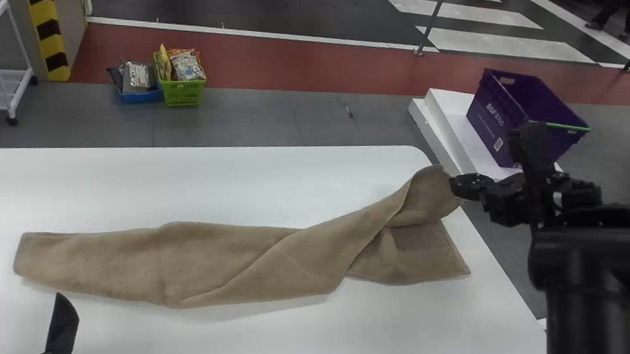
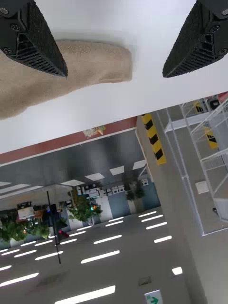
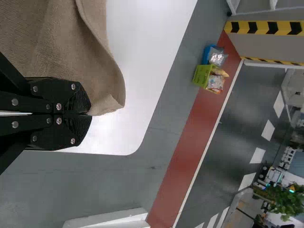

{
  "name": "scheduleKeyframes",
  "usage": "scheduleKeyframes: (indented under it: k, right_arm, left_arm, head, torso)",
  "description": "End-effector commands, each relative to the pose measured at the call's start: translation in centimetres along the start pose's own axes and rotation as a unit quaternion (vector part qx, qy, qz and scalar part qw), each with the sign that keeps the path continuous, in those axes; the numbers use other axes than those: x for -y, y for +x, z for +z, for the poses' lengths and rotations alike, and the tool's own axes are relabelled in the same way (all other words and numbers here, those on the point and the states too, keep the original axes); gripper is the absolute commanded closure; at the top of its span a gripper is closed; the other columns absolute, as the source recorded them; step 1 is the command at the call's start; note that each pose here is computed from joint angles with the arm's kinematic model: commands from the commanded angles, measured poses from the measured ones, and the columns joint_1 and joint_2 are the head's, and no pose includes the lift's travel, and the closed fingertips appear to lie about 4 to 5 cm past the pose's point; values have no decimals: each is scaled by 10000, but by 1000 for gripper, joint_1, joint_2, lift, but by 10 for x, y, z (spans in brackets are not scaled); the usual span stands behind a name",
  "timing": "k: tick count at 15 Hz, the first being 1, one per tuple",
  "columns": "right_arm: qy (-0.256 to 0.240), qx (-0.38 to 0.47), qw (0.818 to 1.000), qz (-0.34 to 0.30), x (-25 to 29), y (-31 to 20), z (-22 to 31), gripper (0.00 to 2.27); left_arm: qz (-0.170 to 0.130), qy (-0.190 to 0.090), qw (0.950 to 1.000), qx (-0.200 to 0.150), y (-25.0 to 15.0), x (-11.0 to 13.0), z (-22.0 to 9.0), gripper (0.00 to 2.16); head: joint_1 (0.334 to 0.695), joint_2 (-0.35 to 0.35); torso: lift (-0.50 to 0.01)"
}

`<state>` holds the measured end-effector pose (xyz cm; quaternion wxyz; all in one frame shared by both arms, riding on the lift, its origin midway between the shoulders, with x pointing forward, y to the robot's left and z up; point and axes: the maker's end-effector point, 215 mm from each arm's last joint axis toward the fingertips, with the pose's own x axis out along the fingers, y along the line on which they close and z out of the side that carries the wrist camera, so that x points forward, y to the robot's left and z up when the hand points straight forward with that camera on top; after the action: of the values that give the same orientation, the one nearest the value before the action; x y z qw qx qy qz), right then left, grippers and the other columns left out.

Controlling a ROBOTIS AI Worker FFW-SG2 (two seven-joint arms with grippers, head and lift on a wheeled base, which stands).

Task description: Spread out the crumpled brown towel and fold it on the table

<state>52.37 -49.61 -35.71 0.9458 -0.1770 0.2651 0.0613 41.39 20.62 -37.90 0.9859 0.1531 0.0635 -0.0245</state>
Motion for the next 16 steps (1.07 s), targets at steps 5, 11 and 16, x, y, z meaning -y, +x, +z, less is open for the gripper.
scheduleKeyframes:
  k: [5,11,16]
  right_arm:
    - [-763,477,9959,62,-43,-53,-56,1949]
    - [-910,399,9949,164,-58,-72,-85,1949]
    - [-1002,483,9936,205,-66,-87,-83,1949]
  left_arm:
    - [-356,-45,9993,132,-8,1,0,73]
    - [-886,251,9945,505,-6,47,13,151]
    - [-1347,549,9879,534,-2,93,7,151]
  head:
    - [695,-334]
    - [695,-350]
    - [695,-350]
  torso:
    - [-127]
    - [-127]
    - [-127]
